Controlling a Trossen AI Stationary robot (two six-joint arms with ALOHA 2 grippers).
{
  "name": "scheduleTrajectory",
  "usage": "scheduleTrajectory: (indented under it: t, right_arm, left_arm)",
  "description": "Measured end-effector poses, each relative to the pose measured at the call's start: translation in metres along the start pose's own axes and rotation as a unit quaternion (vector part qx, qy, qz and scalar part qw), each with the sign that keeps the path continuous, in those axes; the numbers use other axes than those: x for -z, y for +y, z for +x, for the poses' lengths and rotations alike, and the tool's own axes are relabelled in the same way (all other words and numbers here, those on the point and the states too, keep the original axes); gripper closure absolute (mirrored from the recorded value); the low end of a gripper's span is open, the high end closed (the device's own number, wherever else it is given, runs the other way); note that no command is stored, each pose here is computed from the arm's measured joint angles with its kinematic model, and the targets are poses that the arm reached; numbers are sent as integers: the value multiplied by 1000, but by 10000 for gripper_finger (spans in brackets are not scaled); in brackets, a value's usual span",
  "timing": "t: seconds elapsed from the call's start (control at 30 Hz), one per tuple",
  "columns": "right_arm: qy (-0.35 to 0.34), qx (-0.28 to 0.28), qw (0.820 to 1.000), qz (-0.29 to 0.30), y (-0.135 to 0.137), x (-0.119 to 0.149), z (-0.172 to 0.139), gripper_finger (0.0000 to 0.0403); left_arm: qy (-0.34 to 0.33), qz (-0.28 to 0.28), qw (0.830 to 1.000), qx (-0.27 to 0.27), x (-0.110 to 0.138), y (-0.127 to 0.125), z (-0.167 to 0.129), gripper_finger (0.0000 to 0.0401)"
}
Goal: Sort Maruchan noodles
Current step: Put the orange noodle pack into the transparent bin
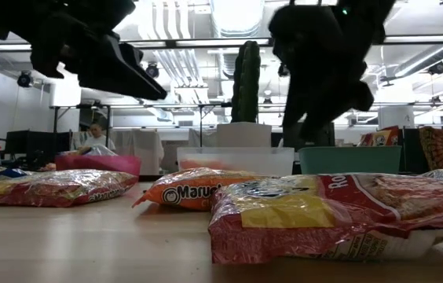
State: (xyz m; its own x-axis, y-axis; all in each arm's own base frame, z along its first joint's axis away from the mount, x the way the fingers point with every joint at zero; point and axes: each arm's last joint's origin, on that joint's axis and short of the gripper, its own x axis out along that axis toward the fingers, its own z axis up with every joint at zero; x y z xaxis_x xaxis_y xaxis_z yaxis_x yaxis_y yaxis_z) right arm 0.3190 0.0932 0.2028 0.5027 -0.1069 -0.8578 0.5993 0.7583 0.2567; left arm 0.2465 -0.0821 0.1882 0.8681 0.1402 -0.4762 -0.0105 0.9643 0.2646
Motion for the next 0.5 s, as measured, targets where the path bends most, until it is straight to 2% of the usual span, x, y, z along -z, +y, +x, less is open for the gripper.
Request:
scheduleTrajectory:
  t: [0.2,0.33,0.5]
  right_arm:
    - [17,-13,1000,1,8,0,3,209]
    - [23,-4,999,34,7,3,11,209]
    - [31,-20,996,77,7,8,22,197]
  left_arm:
    - [16,7,1000,1,1,-1,3,244]
    - [15,3,1000,4,0,-1,2,244]
    - [20,-8,998,52,2,-6,5,245]
